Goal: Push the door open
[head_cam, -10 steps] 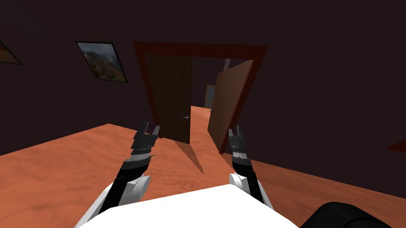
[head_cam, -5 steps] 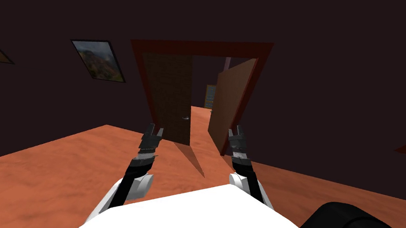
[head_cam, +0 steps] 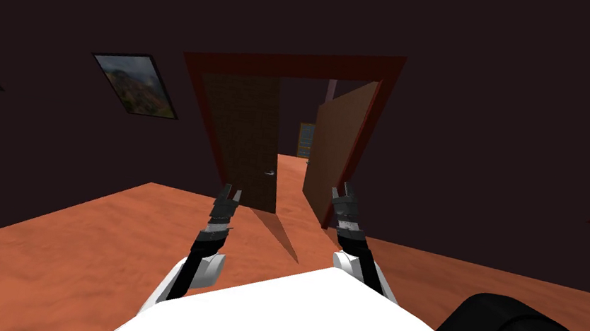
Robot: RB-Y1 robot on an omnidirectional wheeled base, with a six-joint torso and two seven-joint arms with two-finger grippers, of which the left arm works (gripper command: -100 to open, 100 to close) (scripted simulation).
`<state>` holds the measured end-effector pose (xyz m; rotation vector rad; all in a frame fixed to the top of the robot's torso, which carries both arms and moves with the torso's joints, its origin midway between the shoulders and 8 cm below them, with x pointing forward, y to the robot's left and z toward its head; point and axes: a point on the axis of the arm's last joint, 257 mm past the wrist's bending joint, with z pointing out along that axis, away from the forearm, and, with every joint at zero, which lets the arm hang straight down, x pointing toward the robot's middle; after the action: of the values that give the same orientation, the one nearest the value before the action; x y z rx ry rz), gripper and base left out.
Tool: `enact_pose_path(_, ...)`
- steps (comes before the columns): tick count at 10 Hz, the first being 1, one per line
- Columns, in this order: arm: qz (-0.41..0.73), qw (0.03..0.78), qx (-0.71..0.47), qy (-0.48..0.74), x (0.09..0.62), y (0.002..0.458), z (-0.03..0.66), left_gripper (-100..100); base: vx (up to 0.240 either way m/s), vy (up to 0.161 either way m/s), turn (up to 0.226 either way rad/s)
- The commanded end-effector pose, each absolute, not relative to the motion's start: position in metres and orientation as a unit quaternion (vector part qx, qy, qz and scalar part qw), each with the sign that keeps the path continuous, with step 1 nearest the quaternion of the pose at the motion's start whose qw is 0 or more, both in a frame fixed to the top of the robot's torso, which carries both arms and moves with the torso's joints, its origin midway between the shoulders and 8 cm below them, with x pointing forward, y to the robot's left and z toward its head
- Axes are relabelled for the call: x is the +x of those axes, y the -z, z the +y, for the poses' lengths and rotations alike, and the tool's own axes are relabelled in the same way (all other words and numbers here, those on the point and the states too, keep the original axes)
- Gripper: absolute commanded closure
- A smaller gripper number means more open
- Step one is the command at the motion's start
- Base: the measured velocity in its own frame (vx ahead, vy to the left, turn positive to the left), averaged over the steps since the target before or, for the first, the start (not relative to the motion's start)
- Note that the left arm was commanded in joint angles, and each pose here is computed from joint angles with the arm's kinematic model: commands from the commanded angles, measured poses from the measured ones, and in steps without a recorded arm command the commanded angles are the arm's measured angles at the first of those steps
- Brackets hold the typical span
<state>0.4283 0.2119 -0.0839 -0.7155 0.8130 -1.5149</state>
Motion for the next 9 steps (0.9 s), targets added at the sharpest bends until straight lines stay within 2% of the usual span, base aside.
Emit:
enact_pose_path(1,0.360,0.591,-0.313,0.651,0.435,0.097,0.208,-100,0.102,0.022,-0.010)
enact_pose_path(9,0.405,0.561,-0.337,0.638,0.460,0.162,0.194,-100,0.098,0.023,-0.008)
